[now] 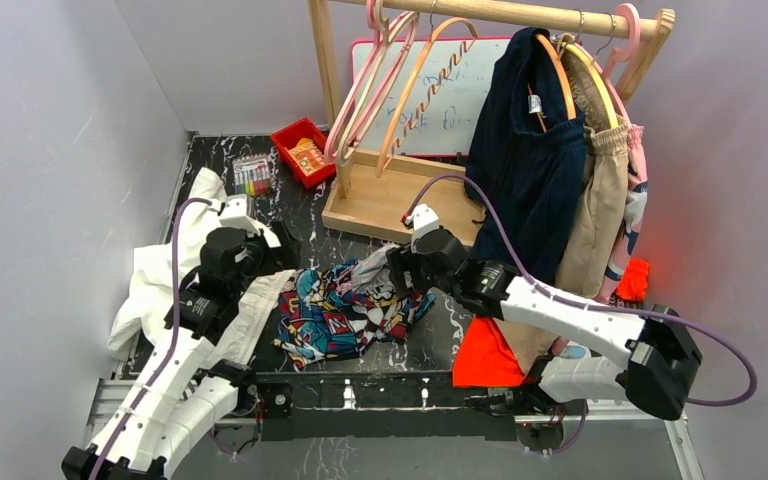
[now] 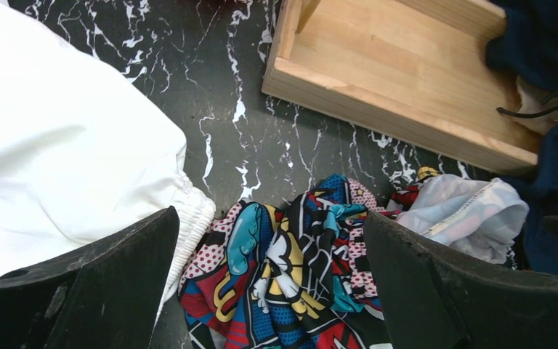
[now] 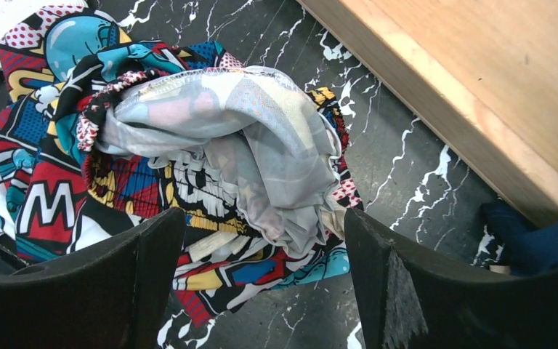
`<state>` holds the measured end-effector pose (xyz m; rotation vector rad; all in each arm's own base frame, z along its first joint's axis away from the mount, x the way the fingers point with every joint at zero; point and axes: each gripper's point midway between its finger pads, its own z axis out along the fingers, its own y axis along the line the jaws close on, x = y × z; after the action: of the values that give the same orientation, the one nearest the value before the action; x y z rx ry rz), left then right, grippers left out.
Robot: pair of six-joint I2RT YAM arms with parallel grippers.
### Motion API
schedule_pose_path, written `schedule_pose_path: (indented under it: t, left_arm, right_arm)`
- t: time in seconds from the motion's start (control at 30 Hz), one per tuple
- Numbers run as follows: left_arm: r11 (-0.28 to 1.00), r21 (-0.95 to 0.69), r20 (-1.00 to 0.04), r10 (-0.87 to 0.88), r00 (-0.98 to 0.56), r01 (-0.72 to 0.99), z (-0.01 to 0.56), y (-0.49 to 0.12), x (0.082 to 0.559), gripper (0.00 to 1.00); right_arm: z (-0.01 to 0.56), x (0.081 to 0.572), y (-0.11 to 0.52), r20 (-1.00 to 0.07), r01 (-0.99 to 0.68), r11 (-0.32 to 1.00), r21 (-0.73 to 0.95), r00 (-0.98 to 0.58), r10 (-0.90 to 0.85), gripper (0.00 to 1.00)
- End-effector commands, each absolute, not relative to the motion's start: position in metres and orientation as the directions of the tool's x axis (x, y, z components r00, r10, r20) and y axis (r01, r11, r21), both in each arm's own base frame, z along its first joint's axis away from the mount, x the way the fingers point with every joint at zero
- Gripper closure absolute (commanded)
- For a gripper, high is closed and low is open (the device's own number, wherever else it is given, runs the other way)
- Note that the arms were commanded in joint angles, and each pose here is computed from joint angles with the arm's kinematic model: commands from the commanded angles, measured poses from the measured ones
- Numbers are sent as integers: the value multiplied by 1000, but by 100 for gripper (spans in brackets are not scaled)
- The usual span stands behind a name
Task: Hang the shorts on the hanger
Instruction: Adjust the shorts at the center of the board.
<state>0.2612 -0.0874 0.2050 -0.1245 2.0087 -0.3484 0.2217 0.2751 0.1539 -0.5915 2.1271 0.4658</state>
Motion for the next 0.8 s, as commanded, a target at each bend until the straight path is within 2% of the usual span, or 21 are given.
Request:
schedule_pose_path:
  t: [0.0,0.1,0.23,0.4,0.47,0.53,0.67,0.77]
  left_arm:
    - [964,-262,-855,-209,-475,47,199,-84,263,2]
    - [960,-275,-841,-209,-499,61,190,-89,262,2]
    - [956,-282,-838,-202,-508,86,191,-95,264,2]
    - [950,-291,-843,-201,-499,110,194,-98,262,2]
    - [949,-293,-847,-200,-493,118,196,-98,262,2]
    - [949,-291,-850,-198,-487,123,198,-98,261,2]
    - [948,-293,-856,-201,-476,126,201,-98,261,2]
    - [946,-297,-859,-203,-470,134,203,-99,261,2]
  right_arm:
    - [163,236,294,-855,-532,826,189,-502,-128,13]
    - [147,244,294,-844,-497,850,175,-520,-131,17]
    - [123,252,285,-817,-425,896,128,-557,-148,35]
    - [133,260,259,-852,-366,929,57,-503,-146,64]
    - [158,260,254,-885,-384,921,64,-448,-125,80]
    - [192,258,252,-917,-418,905,77,-387,-101,100]
    - [283,243,250,-967,-523,844,116,-252,-23,100]
    - [312,233,249,-976,-571,811,126,-216,-1,100]
